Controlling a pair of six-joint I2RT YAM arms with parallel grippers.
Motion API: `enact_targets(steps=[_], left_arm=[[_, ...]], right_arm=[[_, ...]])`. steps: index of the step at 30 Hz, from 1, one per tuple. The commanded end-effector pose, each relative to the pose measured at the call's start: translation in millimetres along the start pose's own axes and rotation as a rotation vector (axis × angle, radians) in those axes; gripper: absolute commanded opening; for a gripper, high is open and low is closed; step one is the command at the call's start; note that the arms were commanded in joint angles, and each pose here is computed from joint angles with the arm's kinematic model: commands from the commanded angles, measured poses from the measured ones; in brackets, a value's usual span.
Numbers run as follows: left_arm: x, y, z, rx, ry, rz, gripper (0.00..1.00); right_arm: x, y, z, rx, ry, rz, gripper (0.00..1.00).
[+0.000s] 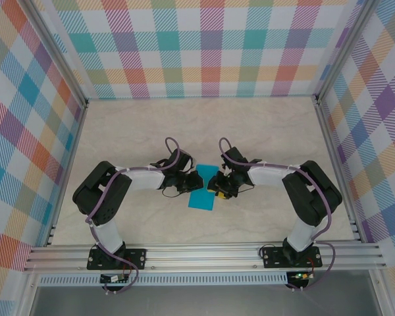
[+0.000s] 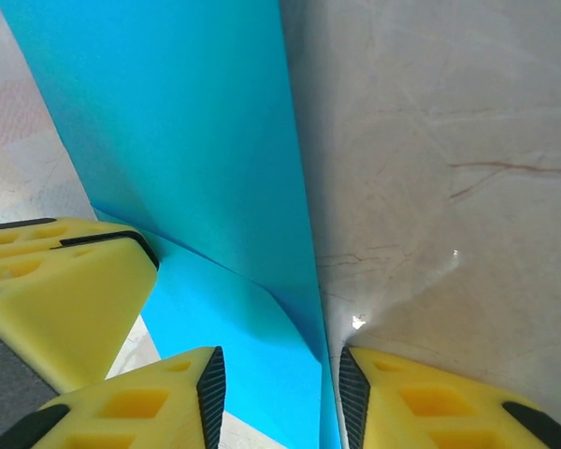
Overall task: Fold a paper plane with a square sheet of paper (pick it up from the middle)
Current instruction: Turn over the paper at the center of the table.
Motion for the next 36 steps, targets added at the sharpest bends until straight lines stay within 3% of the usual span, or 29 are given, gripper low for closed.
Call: enact_targets(steps=[1, 25, 36], left_arm=[[2.0, -0.1, 0.6, -0.036, -0.019, 0.005, 0.14], [2.5, -1.1, 5.4, -0.078, -0.023, 0.001, 0.11], [1.6, -1.4, 3.3, -0.058, -0.024, -0.004, 0.11]], right_arm=[[0.4, -6.5, 0.6, -0.05, 0.03, 0.004, 0.37], [3.7, 3.8, 6.0, -0.071, 0.05, 0.004, 0.35], [1.7, 4.4, 2.0, -0.095, 0.078, 0.007, 0.39]])
Point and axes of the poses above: each hand's point on the last joint's axis, 136 mm out from that joint toward the fingers, its own y axis back along the fingers, its own z axis along the line the jaws close on, x = y × z, the point moved 10 cm from there along y, back along the fingers, and after that the axes turned 3 degrees about -y, right-handed, at the moved point
